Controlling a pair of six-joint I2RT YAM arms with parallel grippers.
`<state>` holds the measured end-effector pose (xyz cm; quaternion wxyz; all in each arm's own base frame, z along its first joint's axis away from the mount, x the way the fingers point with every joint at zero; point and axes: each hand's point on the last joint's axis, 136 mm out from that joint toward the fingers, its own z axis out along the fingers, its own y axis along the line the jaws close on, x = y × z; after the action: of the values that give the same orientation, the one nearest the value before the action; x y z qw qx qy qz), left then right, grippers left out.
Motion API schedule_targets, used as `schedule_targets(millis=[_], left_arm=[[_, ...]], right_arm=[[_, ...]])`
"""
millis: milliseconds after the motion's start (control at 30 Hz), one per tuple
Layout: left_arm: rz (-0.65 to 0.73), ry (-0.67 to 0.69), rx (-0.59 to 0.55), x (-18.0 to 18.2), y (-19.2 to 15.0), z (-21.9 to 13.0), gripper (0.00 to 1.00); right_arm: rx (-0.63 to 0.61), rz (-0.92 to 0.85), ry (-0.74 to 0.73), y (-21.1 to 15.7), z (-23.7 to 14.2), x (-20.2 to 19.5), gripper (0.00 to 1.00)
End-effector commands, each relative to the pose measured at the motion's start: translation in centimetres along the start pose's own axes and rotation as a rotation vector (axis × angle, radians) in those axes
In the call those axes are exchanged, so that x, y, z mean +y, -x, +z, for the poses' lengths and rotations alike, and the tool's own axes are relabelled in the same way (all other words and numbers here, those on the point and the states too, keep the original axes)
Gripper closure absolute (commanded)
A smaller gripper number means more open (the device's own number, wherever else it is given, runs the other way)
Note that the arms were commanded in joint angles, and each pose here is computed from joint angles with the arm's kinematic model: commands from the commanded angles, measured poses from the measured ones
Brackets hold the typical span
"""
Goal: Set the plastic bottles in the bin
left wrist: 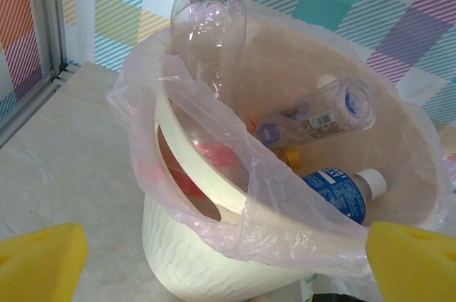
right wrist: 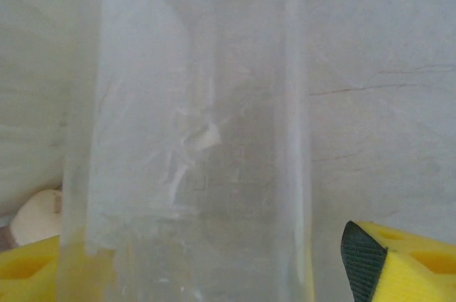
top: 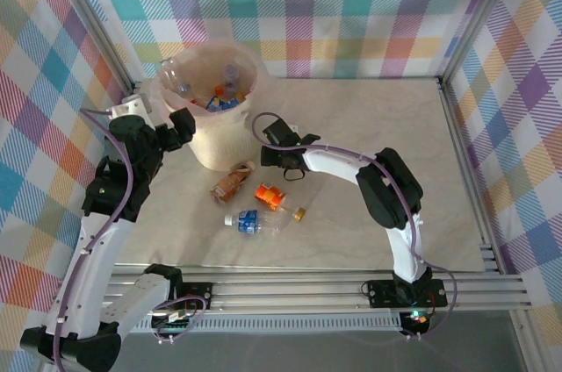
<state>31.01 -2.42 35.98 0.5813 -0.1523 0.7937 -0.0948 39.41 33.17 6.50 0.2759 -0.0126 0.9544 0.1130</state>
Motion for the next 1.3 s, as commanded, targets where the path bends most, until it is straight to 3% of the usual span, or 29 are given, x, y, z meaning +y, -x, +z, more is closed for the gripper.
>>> schedule_targets(millis=[0,133,367,667,900,1267], left_arm=[[-0.019,0.002,-0.027,0.3,0.6,-0.6,0.00],[-0.019,0.003,-0.028,0.3,0.6,-0.6,0.00],[-0.020,-0.002,-0.029,0.2,0.7,-0.7,0.00],[-0.026,-0.043,-0.027,-0.5,1.0,-1.2,0.00],[-0.054,-0.124,-0.040,-1.9,1.6,-2.1,0.00],[-0.127,-0.365,0.012,-6.7,1.8,-1.7,0.00]], right_arm=[[0.014,-0.037,-0.068,-0.5,0.9,-1.6,0.17],[-0.004,-0.058,-0.081,0.0,1.0,-1.7,0.22],[-0.034,-0.095,-0.081,0.8,0.9,-1.7,0.42],[-0.121,-0.119,-0.027,2.4,-2.6,-1.6,0.56],[-0.204,-0.095,0.031,3.8,-7.6,-2.7,0.60],[-0.351,-0.049,0.212,5.5,-16.9,-4.1,0.60]])
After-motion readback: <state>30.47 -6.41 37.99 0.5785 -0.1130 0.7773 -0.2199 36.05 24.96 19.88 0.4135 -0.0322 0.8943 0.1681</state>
